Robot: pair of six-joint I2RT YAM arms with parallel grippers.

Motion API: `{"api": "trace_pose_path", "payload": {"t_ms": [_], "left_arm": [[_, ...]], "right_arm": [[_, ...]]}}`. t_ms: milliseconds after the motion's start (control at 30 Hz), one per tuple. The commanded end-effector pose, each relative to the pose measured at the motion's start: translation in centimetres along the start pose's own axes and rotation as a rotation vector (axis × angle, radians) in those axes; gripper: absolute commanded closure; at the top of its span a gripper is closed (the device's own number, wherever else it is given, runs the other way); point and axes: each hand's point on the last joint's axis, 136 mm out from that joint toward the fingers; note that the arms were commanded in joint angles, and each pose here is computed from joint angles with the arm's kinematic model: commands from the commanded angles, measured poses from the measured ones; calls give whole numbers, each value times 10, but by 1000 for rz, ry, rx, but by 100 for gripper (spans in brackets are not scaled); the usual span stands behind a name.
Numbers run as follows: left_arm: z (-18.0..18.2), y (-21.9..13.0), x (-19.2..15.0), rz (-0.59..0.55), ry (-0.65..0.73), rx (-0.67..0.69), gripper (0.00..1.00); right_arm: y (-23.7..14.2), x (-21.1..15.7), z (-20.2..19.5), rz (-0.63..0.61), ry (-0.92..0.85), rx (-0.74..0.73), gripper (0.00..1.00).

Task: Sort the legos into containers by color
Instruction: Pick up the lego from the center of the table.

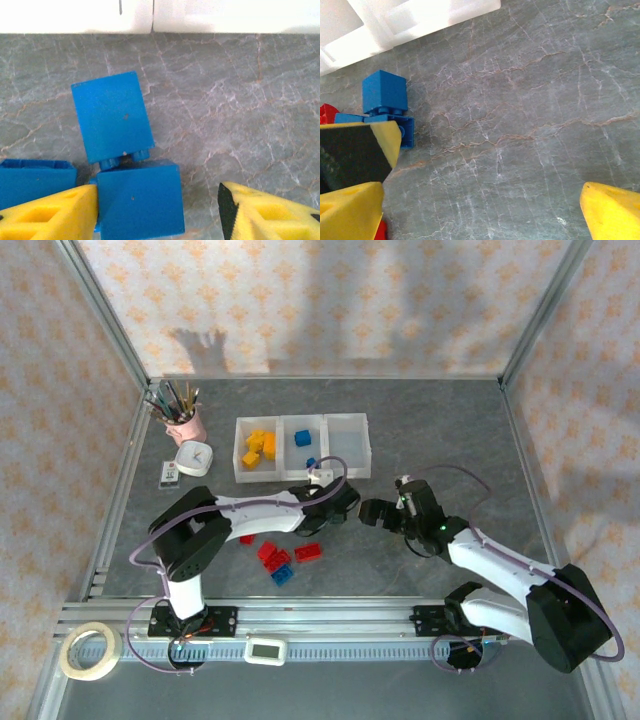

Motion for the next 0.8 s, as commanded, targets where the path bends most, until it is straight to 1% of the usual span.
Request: {"api": "trace_pose_path", "payload": {"t_ms": [0,200,267,367,633,767], "left_arm": [[0,12,-6,17,16,30,37],[-1,16,-2,-2,15,46,45],[3,25,-8,8,25,70,46],[8,26,-7,0,33,107,45],[15,20,0,-39,-8,116,39],[8,24,-1,-33,-17,81,39]], "right_arm": [[-1,1,-9,-22,19,-25,0],[-3,4,-13,-36,31,-38,0],[-4,6,-14,-42,34,-42,0],[-5,8,-14,-45,36,-41,0],[-4,9,-16,-43,44,-48,0],[-4,10,-16,-46,46,-47,0]]}}
Point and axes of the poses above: each hand's point on the last joint's axis, 136 mm out from that joint toward the fingers, its own y axis out along the fingers, its own z axis along the line the jaws close on, x = y × z, and after that the axes turned 5 degrees about -y, right-handed
